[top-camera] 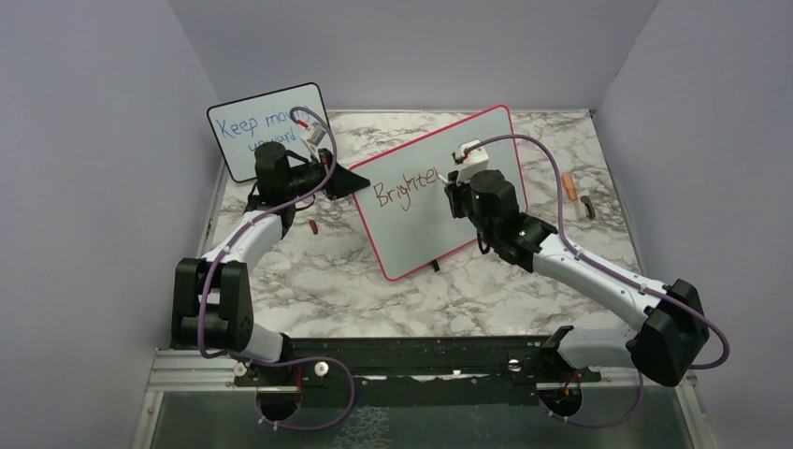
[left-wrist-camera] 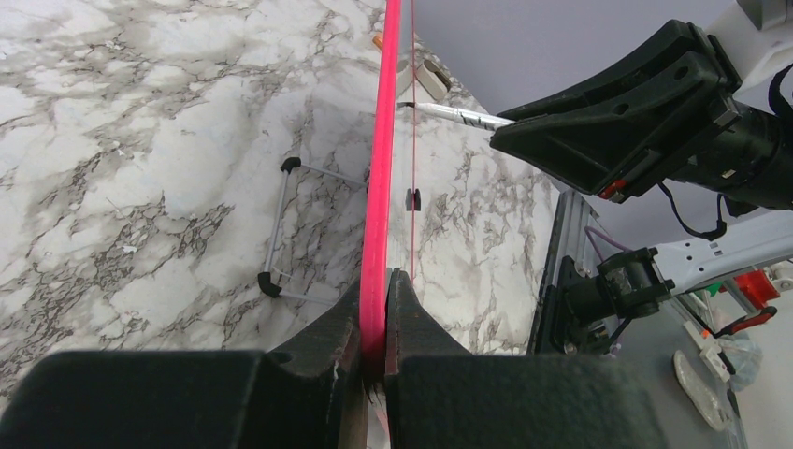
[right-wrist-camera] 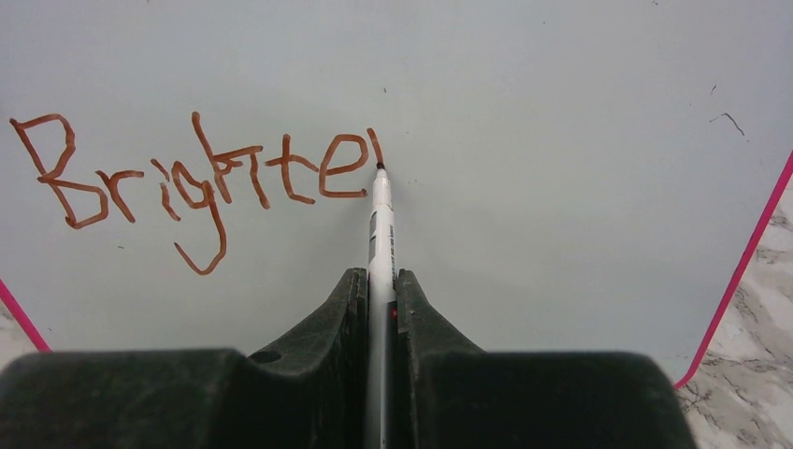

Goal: Write a sentence on the whiteboard

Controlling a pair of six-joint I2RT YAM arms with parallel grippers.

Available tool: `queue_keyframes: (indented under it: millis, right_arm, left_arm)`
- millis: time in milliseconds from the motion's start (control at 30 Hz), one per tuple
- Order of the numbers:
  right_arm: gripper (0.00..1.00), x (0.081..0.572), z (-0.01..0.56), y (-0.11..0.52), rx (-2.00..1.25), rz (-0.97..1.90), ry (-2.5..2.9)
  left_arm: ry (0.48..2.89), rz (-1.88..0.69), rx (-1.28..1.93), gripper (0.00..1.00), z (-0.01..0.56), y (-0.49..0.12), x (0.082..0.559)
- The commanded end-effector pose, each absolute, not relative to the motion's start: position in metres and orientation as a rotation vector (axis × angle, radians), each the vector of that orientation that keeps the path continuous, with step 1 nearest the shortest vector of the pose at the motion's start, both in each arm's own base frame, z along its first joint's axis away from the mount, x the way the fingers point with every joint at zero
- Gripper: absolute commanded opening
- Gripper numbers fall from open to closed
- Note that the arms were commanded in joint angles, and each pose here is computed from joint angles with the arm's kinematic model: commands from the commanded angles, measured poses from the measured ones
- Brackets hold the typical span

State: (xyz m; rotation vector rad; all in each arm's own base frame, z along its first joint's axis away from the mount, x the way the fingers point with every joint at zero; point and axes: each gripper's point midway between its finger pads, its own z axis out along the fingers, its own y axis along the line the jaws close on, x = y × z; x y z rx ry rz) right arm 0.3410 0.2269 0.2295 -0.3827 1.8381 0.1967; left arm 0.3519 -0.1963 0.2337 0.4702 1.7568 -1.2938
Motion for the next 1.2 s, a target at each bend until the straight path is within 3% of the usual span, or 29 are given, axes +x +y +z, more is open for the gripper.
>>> queue_keyframes:
  millis: [0,833,1167]
  right_arm:
    - [0.01,0.354,0.244,0.229,-0.347,0.201,1.788]
    - [0.01,0.355,0.240,0.210,-0.301,0.153,1.814]
    - [0.01,0.347,0.268,0.211,-0.304,0.213,1.744]
  left_arm:
    - [1.866,-1.274,0.451,0.00,0.196,-0.199,0.352]
    - [1.868,-1.268,0.452,0.00,0.196,-0.198,0.352]
    - [1.870,-1.264,0.450,0.00,0.196,-0.198,0.353]
